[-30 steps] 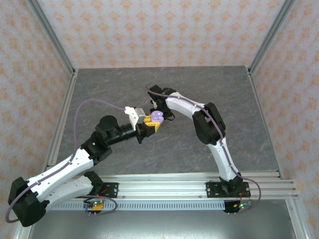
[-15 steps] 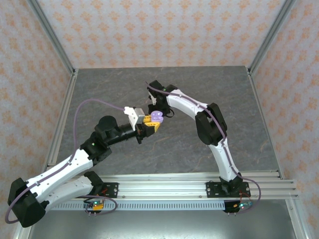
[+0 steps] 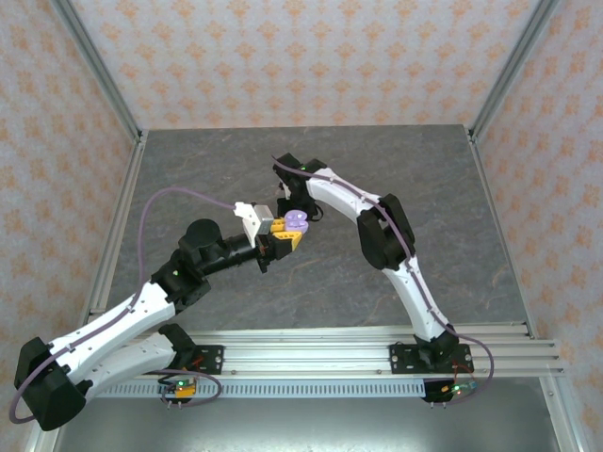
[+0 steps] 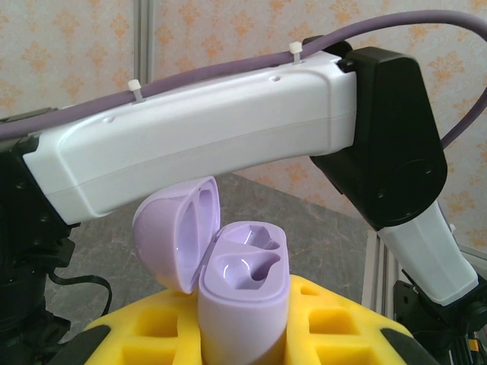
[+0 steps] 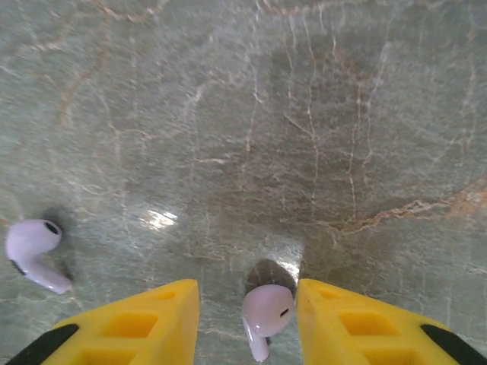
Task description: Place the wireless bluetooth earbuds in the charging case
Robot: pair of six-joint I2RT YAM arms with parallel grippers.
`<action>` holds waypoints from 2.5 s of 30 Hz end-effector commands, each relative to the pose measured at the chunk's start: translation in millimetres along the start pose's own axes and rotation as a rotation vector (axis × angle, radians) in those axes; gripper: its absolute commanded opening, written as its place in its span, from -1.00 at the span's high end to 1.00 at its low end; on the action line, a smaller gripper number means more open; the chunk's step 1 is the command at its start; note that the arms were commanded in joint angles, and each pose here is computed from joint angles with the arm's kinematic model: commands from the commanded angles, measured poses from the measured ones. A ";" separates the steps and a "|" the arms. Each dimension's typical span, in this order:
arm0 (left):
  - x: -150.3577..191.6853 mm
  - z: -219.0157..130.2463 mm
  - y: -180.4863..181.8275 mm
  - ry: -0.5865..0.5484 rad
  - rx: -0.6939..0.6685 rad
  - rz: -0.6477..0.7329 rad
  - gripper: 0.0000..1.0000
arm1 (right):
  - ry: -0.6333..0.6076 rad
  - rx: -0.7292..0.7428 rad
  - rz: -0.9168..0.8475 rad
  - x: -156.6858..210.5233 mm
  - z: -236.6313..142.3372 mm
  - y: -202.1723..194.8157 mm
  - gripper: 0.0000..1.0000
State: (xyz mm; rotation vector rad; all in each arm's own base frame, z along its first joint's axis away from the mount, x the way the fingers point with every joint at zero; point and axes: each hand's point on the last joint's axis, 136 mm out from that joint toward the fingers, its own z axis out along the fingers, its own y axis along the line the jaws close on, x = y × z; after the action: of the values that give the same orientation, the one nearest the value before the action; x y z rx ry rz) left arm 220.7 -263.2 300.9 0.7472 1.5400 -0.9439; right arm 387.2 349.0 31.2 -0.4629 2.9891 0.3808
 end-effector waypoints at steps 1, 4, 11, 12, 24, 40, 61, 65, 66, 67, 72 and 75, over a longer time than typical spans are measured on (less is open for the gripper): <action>-20.5 -5.0 -4.6 -0.050 -0.003 0.031 0.59 | 0.019 0.028 0.000 1.5 -5.0 -3.1 0.24; -20.4 -5.1 -4.1 -0.050 -0.005 0.032 0.59 | 0.027 0.036 -0.002 2.6 -2.3 -4.2 0.27; -19.9 -5.1 -3.6 -0.048 -0.008 0.031 0.59 | 0.048 0.052 -0.006 4.6 5.3 -8.5 0.29; -19.8 -5.0 -4.0 -0.048 -0.006 0.031 0.59 | 0.052 0.055 -0.006 5.1 6.4 -9.1 0.29; -18.1 -4.9 -2.9 -0.044 -0.011 0.030 0.59 | 0.085 0.083 -0.011 11.4 17.6 -16.6 0.41; -11.5 -2.0 3.1 -0.025 -0.035 0.017 0.58 | -0.012 0.046 0.090 0.8 -3.7 -27.1 0.61; 21.1 27.2 44.6 -0.026 -0.173 -0.100 0.57 | -0.302 -0.253 0.347 -1.8 -79.0 -84.1 0.62; 26.1 31.7 49.6 -0.032 -0.179 -0.124 0.57 | -0.367 -0.295 0.350 -0.1 -100.8 -83.3 0.62; 26.4 32.7 49.4 -0.035 -0.174 -0.128 0.57 | -0.383 -0.302 0.345 0.6 -106.6 -82.5 0.62; 26.3 33.3 49.2 -0.040 -0.167 -0.133 0.57 | -0.403 -0.312 0.342 1.3 -114.4 -81.3 0.62; 22.0 33.6 46.6 -0.077 -0.137 -0.137 0.56 | -0.503 -0.353 0.327 5.8 -155.1 -74.9 0.62; 20.9 33.5 45.4 -0.095 -0.125 -0.130 0.56 | -0.566 -0.392 0.308 7.6 -183.1 -67.4 0.63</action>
State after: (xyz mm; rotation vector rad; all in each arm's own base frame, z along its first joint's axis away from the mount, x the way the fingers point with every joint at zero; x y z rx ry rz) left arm 272.1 -271.6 251.3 0.5257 1.6560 -0.9186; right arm 388.8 236.0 154.6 0.0976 2.5410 0.8863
